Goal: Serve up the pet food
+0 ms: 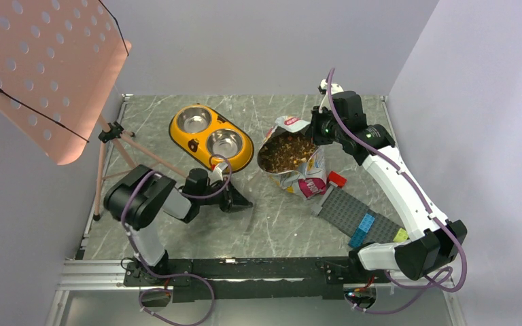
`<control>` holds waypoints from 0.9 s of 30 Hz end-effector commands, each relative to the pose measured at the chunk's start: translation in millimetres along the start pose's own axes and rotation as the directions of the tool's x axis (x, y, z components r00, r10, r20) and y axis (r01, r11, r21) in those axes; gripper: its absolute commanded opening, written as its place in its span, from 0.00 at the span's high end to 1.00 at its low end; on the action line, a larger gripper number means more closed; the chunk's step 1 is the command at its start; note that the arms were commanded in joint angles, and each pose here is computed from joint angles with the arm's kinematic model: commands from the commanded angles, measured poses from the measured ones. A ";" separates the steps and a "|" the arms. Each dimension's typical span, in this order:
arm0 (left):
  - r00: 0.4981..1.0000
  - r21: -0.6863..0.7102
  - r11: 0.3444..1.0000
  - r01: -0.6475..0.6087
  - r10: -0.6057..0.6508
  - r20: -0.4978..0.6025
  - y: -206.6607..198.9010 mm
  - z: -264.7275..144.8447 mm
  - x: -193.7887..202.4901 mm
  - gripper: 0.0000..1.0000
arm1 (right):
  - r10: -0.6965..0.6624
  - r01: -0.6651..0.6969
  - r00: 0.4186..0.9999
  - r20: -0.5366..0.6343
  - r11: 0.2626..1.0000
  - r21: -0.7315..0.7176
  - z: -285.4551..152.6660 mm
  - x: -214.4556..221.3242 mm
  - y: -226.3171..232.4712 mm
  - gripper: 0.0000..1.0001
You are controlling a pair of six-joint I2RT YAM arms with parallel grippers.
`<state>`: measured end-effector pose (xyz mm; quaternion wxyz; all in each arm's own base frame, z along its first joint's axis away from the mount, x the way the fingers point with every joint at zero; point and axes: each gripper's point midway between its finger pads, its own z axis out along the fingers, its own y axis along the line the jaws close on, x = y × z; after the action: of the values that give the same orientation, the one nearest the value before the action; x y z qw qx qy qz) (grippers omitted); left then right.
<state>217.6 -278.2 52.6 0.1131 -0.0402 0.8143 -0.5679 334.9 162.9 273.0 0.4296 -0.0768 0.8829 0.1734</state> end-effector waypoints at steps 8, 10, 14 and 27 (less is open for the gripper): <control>0.980 0.177 0.970 0.166 -0.182 0.078 -3.2 0.6 2.8 0.84 | 0.010 -0.008 0.995 0.098 1.000 -0.021 -32.4 -27.9 7.2 1.00; 0.986 0.108 0.983 0.148 -0.156 0.065 10.4 1.1 9.1 0.78 | 0.007 -0.005 0.996 0.093 1.000 -0.021 -32.3 -26.6 7.1 1.00; 0.996 0.008 0.997 0.077 -0.077 0.047 20.6 -0.6 12.2 0.62 | 0.006 -0.004 0.996 0.090 1.000 -0.026 -31.9 -25.8 8.2 1.00; 0.979 -0.233 0.952 -0.200 0.204 -0.007 9.4 -13.9 -5.0 0.36 | 0.008 -0.005 0.996 0.090 0.999 -0.036 -31.9 -26.3 9.7 1.00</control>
<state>224.4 -271.9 55.0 0.1559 -0.0223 0.8397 -0.5198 334.7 162.9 273.0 0.4294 -0.0769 0.8829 0.1735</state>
